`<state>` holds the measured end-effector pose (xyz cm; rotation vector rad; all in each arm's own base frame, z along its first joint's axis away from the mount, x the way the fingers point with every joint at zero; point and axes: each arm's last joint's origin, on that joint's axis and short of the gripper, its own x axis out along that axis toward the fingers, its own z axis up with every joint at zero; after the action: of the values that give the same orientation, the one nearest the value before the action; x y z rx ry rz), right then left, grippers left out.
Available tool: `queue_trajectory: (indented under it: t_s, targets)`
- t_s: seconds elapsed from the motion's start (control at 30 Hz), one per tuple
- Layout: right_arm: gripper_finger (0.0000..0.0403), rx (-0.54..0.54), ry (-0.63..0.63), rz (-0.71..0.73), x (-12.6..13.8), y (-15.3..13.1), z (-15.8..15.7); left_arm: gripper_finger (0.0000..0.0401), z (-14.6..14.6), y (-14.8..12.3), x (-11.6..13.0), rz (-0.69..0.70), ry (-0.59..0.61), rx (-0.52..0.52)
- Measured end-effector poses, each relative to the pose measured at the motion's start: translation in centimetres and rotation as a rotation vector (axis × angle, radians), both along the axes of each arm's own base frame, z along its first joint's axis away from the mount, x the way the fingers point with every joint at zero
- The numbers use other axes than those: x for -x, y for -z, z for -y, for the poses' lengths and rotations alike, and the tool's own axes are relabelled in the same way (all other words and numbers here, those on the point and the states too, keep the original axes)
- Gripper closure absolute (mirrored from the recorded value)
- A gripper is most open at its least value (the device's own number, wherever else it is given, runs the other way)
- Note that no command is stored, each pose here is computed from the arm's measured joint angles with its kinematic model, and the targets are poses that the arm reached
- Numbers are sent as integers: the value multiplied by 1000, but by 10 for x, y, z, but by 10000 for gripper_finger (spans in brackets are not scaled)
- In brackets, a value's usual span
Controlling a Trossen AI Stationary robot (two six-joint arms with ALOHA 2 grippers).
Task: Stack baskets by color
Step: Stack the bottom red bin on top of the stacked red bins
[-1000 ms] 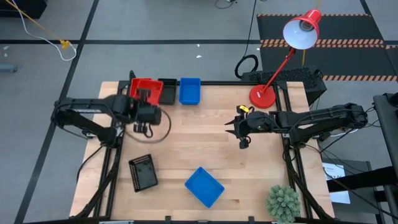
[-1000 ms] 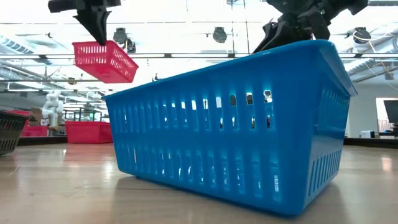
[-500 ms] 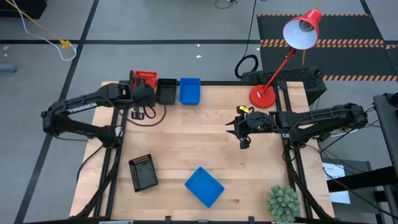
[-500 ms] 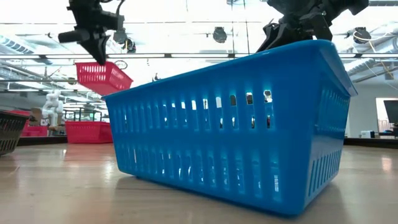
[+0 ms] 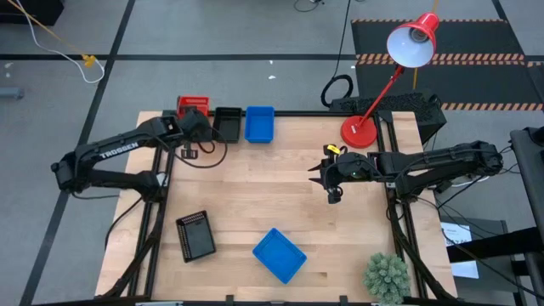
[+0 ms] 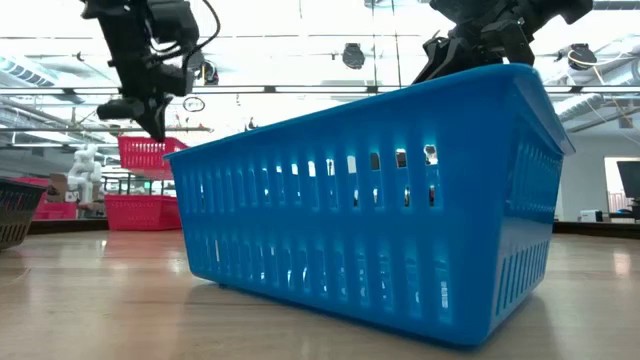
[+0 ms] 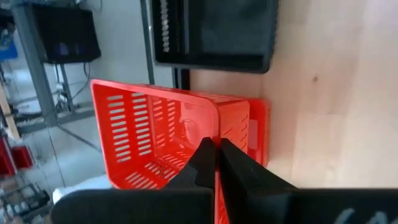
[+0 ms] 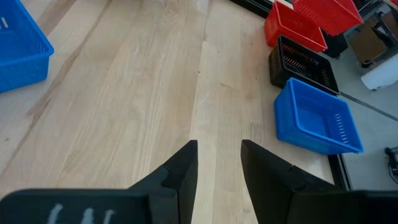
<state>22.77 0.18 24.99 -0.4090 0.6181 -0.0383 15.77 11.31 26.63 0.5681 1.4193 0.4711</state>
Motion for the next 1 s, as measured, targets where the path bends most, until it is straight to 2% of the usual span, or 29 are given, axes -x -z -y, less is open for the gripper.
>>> queue_trajectory:
  t_s: [0.17,0.47,0.67,0.9,1.0]
  targets:
    - [284,0,0,-1,0,0,0,394,-10,13,6,-7,-40,-8]
    - [284,5,22,-8,2,9,6,394,-19,34,12,10,-36,11]
    - [284,24,35,6,4,23,12,391,-23,39,15,5,-44,3]
    - [284,27,45,21,4,24,14,397,-24,40,17,5,-54,8]
    - [284,27,45,21,4,24,14,386,-24,41,17,15,-48,21]
